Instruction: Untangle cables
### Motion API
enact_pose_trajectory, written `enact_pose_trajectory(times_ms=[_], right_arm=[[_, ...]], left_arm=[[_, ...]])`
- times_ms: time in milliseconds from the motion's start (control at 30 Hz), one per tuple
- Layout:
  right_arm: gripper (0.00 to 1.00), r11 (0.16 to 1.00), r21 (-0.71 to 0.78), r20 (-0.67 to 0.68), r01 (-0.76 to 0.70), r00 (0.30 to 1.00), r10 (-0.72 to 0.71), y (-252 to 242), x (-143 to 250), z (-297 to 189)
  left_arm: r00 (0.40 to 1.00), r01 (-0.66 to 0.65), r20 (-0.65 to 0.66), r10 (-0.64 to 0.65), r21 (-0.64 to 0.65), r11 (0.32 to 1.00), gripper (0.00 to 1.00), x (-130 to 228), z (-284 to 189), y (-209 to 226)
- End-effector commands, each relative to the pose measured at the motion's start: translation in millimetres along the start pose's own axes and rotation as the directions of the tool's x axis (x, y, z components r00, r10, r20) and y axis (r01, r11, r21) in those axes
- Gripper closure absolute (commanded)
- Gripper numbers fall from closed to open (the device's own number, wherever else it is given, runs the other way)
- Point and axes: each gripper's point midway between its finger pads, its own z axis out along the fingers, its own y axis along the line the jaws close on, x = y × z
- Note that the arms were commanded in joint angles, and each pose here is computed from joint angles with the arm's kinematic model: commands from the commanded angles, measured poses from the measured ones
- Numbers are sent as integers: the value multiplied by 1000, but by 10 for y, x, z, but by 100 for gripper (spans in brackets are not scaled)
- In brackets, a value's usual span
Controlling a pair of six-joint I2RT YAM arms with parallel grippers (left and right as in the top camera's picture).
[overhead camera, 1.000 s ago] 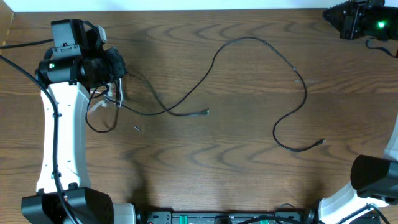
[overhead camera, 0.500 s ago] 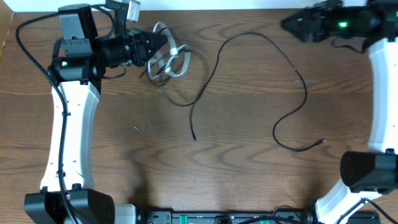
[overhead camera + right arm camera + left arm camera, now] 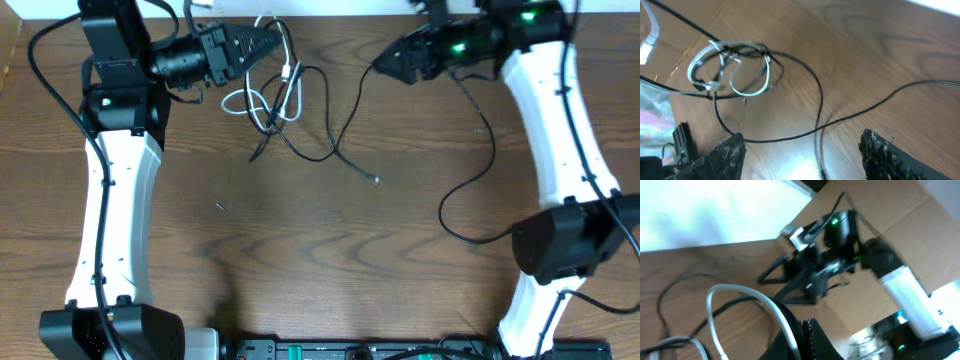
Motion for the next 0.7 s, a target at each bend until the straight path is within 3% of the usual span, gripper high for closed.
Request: enact_pose_trajectory(times_ms=[0,200,467,667], right_arm=[[30,999,-42,-29,17,999,-18,50,49,227],[30,992,-128,-40,19,999,-24,156,73,523],[34,981,-159,-51,-113,993,106,269,16,930],[34,956,-67,-87,-286,956,280,231,99,1364]], left_arm=[[987,163,3,-163,13,987,92,-47,14,-39],[966,258,35,-257,-18,966,92,-90,13,26],[928,368,92,-362,-56,928,92,-153,5,128],[919,388,103,-381,-61,919,92,-164,3,146]])
